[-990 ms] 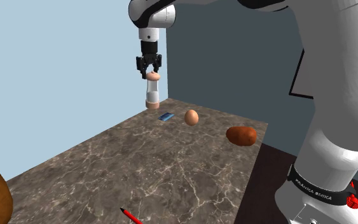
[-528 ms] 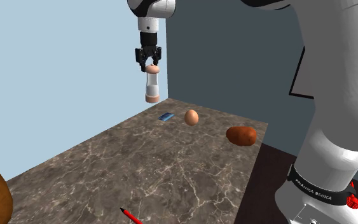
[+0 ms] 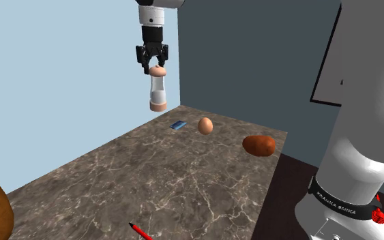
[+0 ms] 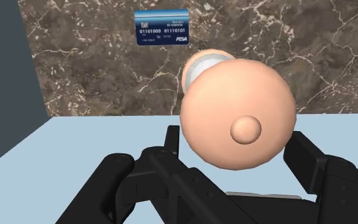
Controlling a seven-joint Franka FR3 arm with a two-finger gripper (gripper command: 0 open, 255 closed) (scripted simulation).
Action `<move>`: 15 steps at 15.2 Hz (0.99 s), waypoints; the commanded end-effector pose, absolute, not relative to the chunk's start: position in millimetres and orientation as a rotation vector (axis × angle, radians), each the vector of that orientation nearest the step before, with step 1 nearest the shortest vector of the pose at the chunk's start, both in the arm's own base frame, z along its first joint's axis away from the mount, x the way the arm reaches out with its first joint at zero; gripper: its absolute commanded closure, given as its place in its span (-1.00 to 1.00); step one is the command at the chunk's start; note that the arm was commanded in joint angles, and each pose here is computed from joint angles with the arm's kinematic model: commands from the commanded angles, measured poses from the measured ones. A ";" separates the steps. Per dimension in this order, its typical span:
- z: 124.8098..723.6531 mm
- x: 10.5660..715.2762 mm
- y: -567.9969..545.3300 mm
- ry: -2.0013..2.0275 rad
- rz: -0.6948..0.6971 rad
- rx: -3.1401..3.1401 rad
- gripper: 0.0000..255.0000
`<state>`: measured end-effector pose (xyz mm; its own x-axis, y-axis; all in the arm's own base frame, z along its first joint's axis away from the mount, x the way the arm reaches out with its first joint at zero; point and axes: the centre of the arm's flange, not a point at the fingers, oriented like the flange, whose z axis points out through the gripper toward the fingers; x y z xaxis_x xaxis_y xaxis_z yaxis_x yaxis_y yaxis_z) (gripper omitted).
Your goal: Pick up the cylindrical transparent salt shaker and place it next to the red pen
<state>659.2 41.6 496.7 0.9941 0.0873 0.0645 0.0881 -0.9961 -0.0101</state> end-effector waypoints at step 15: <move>553.1 546.6 209.3 -0.136 -0.101 -3.125 1.00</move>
